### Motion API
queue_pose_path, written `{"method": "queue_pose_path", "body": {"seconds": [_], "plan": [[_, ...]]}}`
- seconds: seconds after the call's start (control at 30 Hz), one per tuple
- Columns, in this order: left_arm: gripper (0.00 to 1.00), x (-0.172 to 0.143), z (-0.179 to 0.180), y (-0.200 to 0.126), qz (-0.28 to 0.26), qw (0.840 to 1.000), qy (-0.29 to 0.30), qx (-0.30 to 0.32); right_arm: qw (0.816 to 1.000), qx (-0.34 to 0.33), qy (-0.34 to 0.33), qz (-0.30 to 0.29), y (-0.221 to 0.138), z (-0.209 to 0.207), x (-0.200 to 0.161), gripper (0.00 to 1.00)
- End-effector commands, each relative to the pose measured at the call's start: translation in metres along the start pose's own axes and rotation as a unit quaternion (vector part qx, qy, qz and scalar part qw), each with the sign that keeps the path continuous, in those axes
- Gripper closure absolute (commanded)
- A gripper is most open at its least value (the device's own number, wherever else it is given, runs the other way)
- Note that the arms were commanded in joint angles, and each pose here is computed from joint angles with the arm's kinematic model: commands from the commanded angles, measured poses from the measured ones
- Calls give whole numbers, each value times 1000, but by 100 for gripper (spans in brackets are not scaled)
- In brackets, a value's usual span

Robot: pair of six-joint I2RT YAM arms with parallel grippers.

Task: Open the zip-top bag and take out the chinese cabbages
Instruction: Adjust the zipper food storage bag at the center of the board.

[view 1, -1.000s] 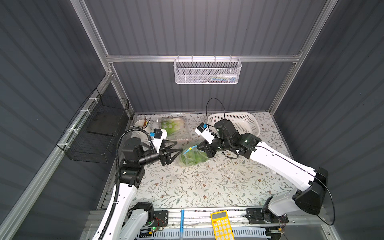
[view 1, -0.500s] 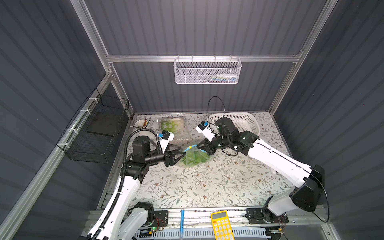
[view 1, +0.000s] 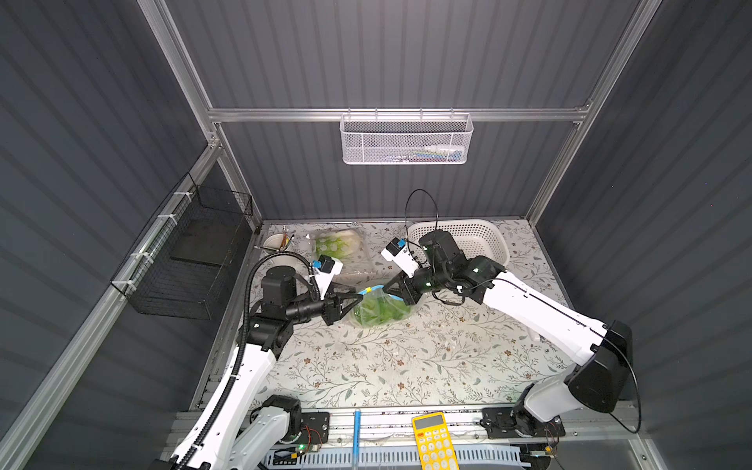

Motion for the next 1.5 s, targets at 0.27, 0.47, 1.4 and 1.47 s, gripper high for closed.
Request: {"method": "queue_pose_path", "body": {"seconds": [0.27, 0.47, 1.4, 1.47], "plan": [[61, 10, -3, -3, -22, 1000, 12, 15, 1000, 17, 4, -6, 3, 0, 5, 100], [71, 11, -2, -3, -23, 1000, 10, 14, 1000, 18, 6, -5, 4, 0, 4, 100], [100, 12, -4, -4, -31, 999, 4, 13, 983, 136, -103, -71, -17, 22, 36, 33], [100, 12, -4, -3, -30, 999, 4, 10, 982, 140, -109, -70, -14, 22, 39, 36]]}}
Point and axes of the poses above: each gripper's point midway between its finger pads, its own y axis out along the fingers, its own z axis along the line the jaws close on, x = y × z, the point moved 6 cm from there along -y, back along the fingers, and after that the axes turned 2 degrees about -y, right-handed, at the moved point
